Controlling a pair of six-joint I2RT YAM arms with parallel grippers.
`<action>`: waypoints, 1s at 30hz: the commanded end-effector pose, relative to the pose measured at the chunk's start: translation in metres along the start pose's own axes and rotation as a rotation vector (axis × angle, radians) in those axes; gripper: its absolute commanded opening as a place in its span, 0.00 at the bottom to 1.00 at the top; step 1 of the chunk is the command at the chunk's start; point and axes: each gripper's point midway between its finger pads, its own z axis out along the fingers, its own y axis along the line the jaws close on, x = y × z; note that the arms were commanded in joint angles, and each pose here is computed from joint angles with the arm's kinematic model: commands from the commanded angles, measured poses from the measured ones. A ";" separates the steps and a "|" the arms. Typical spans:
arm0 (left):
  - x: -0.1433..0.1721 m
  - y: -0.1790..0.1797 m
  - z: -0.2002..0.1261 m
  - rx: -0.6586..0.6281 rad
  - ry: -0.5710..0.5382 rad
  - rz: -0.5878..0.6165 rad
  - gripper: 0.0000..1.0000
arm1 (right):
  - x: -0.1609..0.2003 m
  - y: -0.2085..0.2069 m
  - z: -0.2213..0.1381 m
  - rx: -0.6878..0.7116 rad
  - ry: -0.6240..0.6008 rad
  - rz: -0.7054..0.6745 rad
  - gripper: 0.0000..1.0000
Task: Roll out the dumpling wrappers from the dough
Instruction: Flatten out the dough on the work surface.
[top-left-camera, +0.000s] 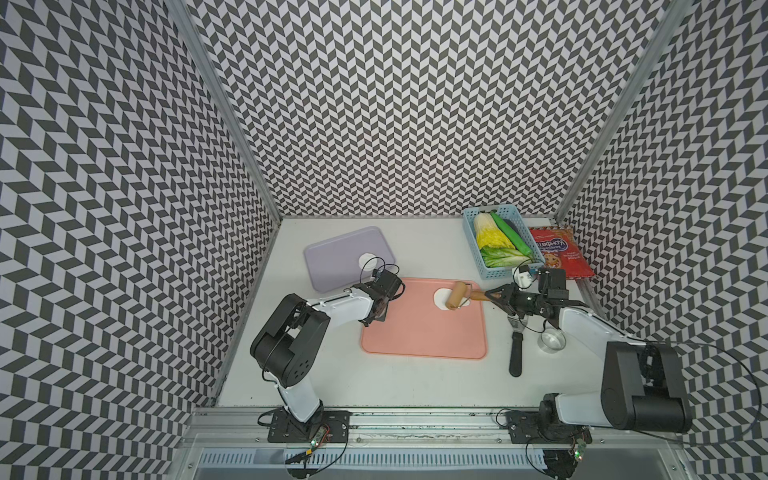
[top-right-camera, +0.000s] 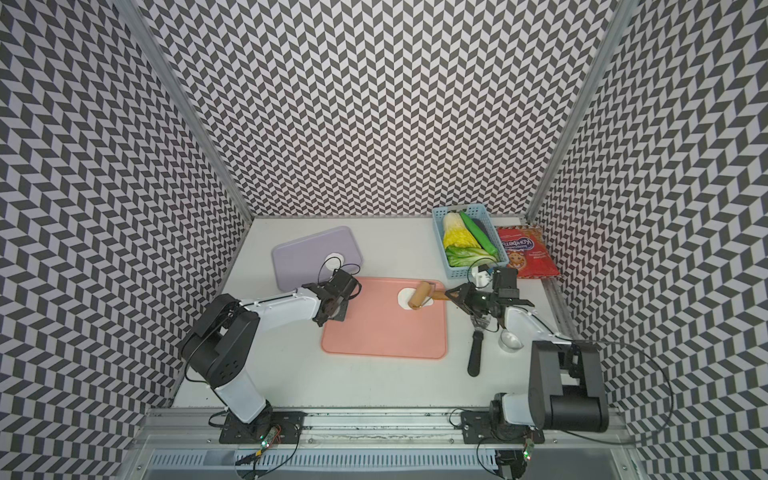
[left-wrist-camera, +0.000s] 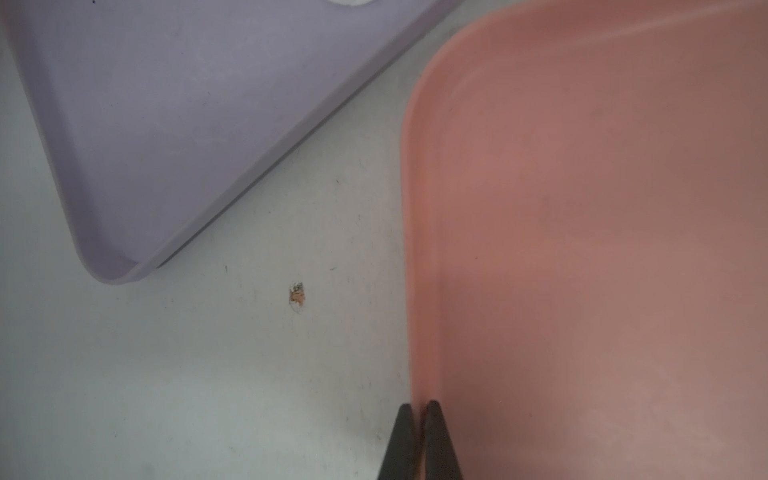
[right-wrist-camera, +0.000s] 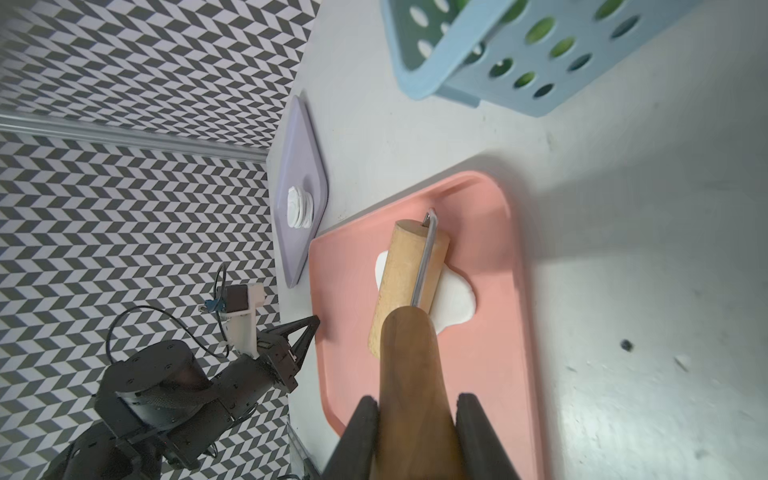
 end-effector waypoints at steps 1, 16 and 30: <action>0.024 0.016 0.011 -0.070 0.083 0.048 0.00 | 0.037 -0.106 -0.027 0.510 0.041 0.140 0.00; 0.023 0.011 0.010 -0.056 0.075 0.055 0.00 | 0.084 -0.101 0.032 0.488 0.210 0.081 0.00; 0.023 0.011 0.010 -0.058 0.074 0.053 0.00 | 0.071 -0.110 -0.012 0.546 0.104 0.128 0.00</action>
